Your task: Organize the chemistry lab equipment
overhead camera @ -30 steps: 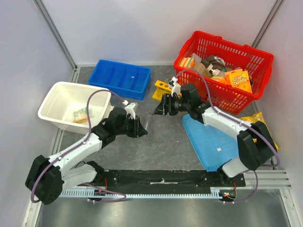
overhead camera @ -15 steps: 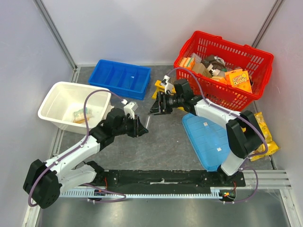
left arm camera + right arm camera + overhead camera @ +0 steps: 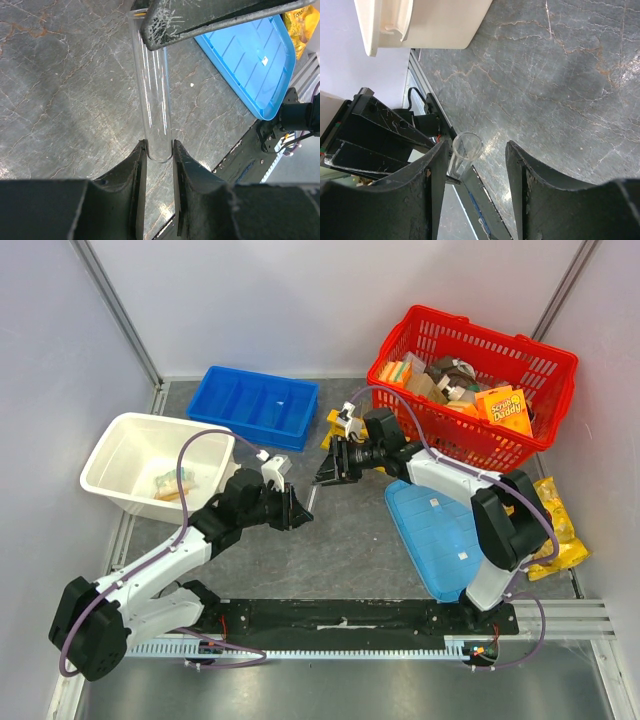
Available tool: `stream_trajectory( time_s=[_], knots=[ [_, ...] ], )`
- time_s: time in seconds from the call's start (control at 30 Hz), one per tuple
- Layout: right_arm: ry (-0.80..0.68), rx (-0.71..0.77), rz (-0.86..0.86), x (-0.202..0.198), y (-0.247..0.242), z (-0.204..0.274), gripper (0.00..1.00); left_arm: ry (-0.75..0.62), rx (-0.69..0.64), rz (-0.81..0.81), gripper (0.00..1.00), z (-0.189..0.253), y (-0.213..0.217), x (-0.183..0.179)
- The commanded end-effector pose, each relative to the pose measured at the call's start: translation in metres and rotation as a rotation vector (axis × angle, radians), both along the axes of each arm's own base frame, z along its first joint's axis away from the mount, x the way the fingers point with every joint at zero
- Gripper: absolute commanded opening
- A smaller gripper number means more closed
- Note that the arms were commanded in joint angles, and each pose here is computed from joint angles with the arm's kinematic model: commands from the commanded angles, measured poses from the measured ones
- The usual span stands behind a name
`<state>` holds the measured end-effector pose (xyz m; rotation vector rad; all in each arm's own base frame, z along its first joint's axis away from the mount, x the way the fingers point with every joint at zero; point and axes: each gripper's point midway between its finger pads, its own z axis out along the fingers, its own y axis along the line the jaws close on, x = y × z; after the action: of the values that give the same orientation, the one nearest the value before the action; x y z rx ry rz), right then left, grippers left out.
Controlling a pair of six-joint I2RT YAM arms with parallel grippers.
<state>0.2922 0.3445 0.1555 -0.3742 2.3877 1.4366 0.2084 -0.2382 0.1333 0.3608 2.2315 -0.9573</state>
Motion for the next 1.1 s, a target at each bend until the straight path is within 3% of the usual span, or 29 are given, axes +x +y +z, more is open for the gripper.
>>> stream_trajectory(
  time_s=[0.0,0.27,0.53,0.77,0.93,1.07],
  knots=[
    [-0.012,0.061,0.022,0.0037,0.0111,0.0144,0.56,-0.067,-0.008,-0.02,0.2,0.0059,-0.0034,0.0049],
    [-0.03,0.092,0.01,0.0083,0.014,0.0216,0.54,-0.065,-0.007,-0.029,0.2,0.0039,-0.0045,0.0046],
    [-0.024,0.102,0.005,0.0074,0.0141,0.0196,0.42,-0.069,-0.001,-0.021,0.2,0.0026,-0.003,0.0055],
    [-0.02,0.1,0.008,0.005,0.0135,0.019,0.38,-0.072,0.001,-0.012,0.2,0.0036,-0.0026,0.0074],
    [-0.013,0.075,0.019,0.0025,0.0106,0.0136,0.49,-0.077,0.0,-0.012,0.2,0.0048,-0.0025,0.0074],
    [-0.011,0.067,0.018,0.002,0.0097,0.0128,0.49,-0.077,-0.001,-0.01,0.2,0.0055,-0.0024,0.008]
  ],
)
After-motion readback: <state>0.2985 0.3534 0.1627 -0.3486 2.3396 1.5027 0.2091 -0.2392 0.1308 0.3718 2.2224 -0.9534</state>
